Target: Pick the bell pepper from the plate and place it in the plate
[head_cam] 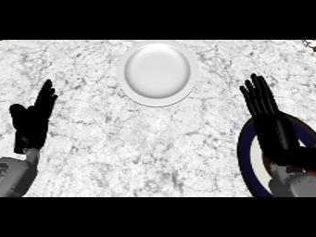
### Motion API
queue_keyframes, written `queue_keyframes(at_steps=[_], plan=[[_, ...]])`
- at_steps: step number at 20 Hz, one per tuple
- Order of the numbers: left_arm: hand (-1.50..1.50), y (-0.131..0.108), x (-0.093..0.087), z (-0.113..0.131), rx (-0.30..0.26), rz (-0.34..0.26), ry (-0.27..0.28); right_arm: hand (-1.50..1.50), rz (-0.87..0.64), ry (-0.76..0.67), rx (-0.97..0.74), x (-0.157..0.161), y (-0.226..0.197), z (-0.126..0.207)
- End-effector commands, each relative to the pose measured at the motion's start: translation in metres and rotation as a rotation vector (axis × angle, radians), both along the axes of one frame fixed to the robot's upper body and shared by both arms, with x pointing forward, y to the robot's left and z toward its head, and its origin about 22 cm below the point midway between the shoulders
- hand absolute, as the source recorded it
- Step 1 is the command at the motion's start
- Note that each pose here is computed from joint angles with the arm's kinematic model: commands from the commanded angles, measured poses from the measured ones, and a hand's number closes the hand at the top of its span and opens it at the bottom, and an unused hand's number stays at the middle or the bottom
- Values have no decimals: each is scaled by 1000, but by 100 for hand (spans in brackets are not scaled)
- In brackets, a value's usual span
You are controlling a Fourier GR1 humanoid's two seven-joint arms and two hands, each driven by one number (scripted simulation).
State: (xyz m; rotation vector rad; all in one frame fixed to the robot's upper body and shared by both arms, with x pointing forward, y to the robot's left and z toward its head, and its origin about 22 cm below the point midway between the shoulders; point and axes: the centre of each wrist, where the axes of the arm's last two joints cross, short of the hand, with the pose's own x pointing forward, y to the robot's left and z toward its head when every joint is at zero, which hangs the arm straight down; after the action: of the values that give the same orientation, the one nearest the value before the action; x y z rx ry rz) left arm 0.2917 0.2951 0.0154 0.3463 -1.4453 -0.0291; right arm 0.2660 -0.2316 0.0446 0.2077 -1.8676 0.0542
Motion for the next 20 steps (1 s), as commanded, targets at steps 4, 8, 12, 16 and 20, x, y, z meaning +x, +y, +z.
queue_keyframes(at_steps=[4,8,12,16,20], plan=[[0,-12,-16,-22,-6,22,76,150,56,-83,79,-36,-116,37],[0,-5,-28,-34,-39,45,145,150,-250,-142,-612,-35,-184,89],[0,-27,-31,-35,-113,-14,162,150,-491,-122,-503,-81,-201,-12],[0,-31,-41,-40,-99,-8,176,-150,-382,-163,89,-90,-179,-57],[0,-36,-39,-44,-82,-20,156,-150,-173,-218,-92,-129,-230,-69]])
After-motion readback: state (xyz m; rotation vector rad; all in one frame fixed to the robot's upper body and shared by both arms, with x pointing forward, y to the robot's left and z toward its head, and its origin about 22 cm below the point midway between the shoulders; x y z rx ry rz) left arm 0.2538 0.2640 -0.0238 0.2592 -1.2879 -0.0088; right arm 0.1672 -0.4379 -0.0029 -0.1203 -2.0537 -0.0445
